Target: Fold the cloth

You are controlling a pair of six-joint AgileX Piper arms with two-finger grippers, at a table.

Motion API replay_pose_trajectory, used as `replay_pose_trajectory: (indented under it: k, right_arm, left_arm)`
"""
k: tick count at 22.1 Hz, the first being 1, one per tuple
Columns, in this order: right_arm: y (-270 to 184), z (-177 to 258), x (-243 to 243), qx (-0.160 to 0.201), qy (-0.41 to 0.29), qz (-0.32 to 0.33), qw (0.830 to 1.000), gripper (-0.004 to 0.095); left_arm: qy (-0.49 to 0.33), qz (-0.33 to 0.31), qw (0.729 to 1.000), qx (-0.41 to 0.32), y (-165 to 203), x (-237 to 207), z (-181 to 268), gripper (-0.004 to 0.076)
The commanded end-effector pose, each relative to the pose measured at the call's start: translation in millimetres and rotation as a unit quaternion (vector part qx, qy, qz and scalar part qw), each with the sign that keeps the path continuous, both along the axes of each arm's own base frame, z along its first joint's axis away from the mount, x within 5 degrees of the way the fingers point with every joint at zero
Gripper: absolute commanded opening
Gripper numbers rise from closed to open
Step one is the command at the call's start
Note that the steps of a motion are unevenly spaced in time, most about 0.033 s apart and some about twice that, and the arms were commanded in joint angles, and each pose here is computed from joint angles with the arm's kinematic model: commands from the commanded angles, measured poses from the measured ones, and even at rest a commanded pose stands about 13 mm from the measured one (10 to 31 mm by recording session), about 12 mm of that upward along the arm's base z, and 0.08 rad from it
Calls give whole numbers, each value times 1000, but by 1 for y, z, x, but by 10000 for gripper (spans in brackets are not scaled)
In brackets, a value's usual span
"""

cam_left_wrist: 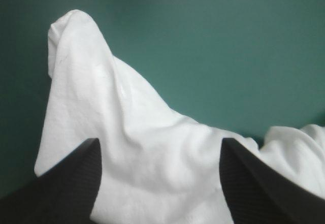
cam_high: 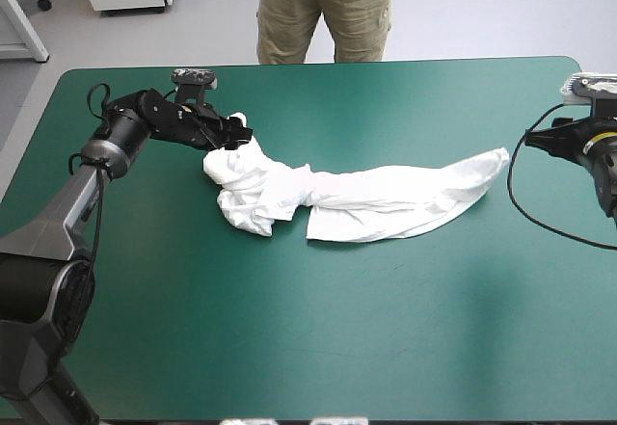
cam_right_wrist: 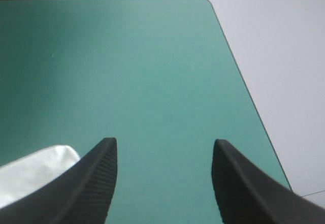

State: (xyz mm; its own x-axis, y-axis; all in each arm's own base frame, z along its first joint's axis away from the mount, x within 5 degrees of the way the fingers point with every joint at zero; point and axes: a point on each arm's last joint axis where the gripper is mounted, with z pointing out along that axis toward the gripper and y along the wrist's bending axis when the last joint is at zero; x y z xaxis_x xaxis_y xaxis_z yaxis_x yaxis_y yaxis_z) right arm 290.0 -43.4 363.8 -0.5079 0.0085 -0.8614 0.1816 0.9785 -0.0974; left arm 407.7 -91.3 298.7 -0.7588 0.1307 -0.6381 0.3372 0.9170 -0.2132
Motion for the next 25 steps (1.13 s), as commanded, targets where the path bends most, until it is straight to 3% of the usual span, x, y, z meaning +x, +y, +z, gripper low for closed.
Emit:
replay_pose_trajectory:
  k: [1,6,8,15,25]
  right_arm:
    - [0,28,-13,-13,-48,7,999,509]
    - [10,32,-25,32,-31,36,998,486]
    - [15,43,-44,47,-37,48,997,486]
    - [42,72,-107,93,-50,135,985,486]
    - [42,66,-102,97,-36,144,984,486]
  left_arm:
    - [-46,-16,999,2,1,-20,46,483]
    - [49,-65,997,19,0,-40,39,469]
    - [53,-65,996,18,1,-52,39,437]
    - [86,-51,995,6,7,-104,18,437]
    - [94,-61,993,40,-17,-78,-45,436]
